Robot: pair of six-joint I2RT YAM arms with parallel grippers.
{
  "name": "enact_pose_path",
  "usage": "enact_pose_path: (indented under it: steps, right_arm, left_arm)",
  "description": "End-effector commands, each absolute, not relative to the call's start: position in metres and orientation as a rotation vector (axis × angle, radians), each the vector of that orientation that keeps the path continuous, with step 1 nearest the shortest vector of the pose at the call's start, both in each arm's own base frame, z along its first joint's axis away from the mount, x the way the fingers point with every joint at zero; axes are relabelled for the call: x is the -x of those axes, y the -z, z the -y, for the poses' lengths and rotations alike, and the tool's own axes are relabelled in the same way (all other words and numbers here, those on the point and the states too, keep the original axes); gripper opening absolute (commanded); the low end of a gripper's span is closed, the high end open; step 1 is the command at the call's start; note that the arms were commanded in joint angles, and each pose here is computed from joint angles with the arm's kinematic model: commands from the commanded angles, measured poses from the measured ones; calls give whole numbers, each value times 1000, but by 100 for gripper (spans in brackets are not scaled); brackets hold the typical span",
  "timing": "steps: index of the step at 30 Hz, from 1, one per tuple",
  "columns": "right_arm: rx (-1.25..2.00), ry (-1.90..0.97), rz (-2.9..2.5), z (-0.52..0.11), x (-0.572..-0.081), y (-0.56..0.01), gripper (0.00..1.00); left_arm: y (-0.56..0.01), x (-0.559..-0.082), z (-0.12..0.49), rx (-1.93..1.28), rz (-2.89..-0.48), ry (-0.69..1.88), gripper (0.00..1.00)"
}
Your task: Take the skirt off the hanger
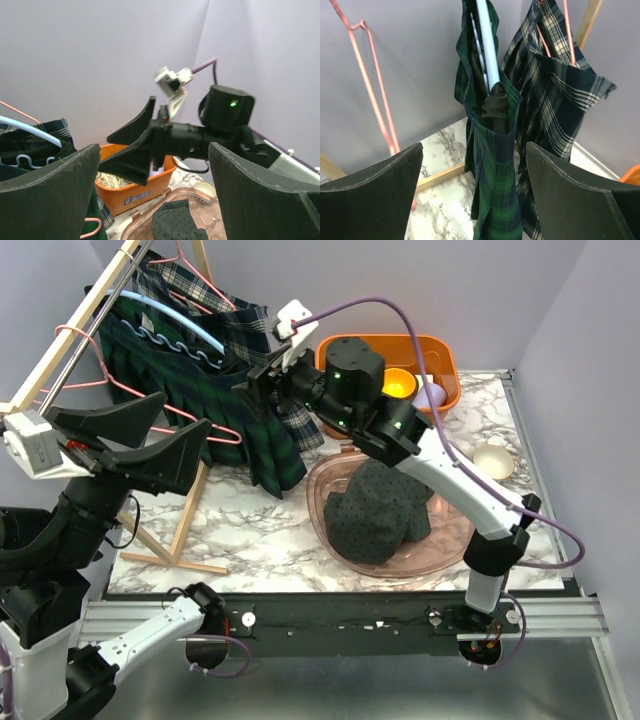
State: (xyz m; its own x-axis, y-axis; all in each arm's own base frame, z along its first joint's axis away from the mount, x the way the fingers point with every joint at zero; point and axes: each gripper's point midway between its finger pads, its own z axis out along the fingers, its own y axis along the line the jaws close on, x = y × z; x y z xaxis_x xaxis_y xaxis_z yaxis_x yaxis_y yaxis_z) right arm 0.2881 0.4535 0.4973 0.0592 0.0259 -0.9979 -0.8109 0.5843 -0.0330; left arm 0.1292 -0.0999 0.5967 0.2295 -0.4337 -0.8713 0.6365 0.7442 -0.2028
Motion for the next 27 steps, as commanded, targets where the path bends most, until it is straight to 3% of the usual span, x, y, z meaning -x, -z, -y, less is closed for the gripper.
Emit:
enact_pose_path:
  steps: [1, 12, 19, 27]
  right_arm:
    - [752, -735, -1235, -470, -297, -514, 92]
    - [819, -751, -1235, -497, -335, -480, 95]
    - [842, -818, -1169, -511, -329, -487, 82]
    - [862, -849, -1213, -532, -338, -456, 74]
  left_arm:
    - [-597, -124, 92, -197, -1108, 735, 99]
    - [-591, -114, 89, -218, -1120, 740, 99]
    - [-578, -115, 91, -223, -1148, 748, 99]
    - [-569, -120, 90, -221, -1176, 722, 99]
